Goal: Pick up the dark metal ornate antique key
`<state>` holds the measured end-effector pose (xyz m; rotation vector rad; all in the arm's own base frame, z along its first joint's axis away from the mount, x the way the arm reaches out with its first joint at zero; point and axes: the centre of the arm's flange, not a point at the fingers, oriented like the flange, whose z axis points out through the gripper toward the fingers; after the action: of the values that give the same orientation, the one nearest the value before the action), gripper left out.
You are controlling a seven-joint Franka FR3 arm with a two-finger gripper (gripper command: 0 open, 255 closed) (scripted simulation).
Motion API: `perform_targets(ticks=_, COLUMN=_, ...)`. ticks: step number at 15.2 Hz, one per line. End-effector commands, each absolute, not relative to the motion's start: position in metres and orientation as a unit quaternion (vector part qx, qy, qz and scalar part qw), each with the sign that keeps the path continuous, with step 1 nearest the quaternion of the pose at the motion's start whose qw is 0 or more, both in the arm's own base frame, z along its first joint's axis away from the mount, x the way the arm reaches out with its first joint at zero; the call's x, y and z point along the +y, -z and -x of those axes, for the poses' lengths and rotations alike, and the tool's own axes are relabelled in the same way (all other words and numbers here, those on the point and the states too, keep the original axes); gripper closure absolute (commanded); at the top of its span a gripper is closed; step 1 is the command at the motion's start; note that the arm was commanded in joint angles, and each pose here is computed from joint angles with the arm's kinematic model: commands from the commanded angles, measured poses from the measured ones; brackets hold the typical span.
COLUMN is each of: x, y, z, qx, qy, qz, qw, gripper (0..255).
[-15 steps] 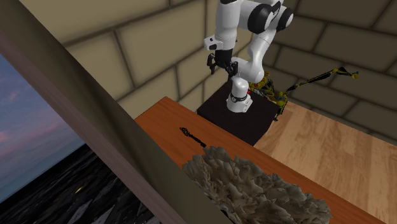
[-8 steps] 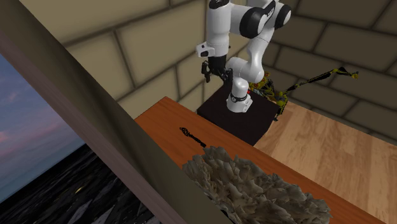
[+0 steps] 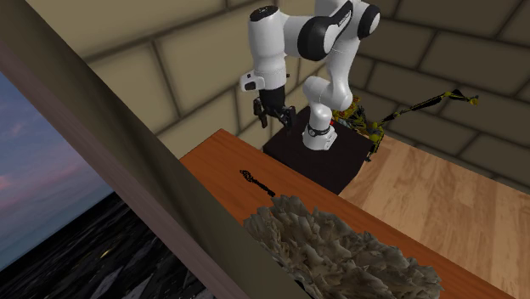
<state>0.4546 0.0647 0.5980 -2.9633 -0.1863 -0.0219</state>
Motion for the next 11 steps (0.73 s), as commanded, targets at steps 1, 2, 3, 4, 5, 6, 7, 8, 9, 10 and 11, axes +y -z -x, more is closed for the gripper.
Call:
perform_targets(ticks=1, x=0.069, y=-0.593, z=-0.481, qx=-0.056, qy=0.012, qz=0.993, qw=0.101, gripper=0)
perform_targets(ticks=2, x=0.071, y=-0.593, z=-0.493, qx=-0.053, qy=0.014, qz=0.993, qw=0.108, gripper=0)
perform_targets(ticks=3, x=0.072, y=-0.592, z=-0.505, qx=-0.051, qy=0.016, qz=0.992, qw=0.115, gripper=0)
perform_targets(ticks=4, x=0.073, y=-0.592, z=-0.517, qx=-0.048, qy=0.018, qz=0.991, qw=0.123, gripper=0)
perform_targets(ticks=5, x=0.075, y=-0.592, z=-0.529, qx=-0.045, qy=0.019, qz=0.99, qw=0.13, gripper=0)
perform_targets(ticks=6, x=0.076, y=-0.592, z=-0.541, qx=-0.042, qy=0.021, qz=0.989, qw=0.137, gripper=0)
perform_targets(ticks=7, x=0.077, y=-0.592, z=-0.553, qx=-0.039, qy=0.023, qz=0.989, qw=0.144, gripper=0)
perform_targets(ticks=8, x=0.078, y=-0.592, z=-0.566, qx=-0.036, qy=0.025, qz=0.988, qw=0.151, gripper=0)
perform_targets(ticks=9, x=0.079, y=-0.592, z=-0.578, qx=-0.033, qy=0.027, qz=0.986, qw=0.158, gripper=0)
perform_targets(ticks=10, x=0.08, y=-0.592, z=-0.59, qx=-0.03, qy=0.029, qz=0.985, qw=0.165, gripper=0)
perform_targets(ticks=11, x=0.081, y=-0.592, z=-0.602, qx=-0.027, qy=0.031, qz=0.984, qw=0.173, gripper=0)
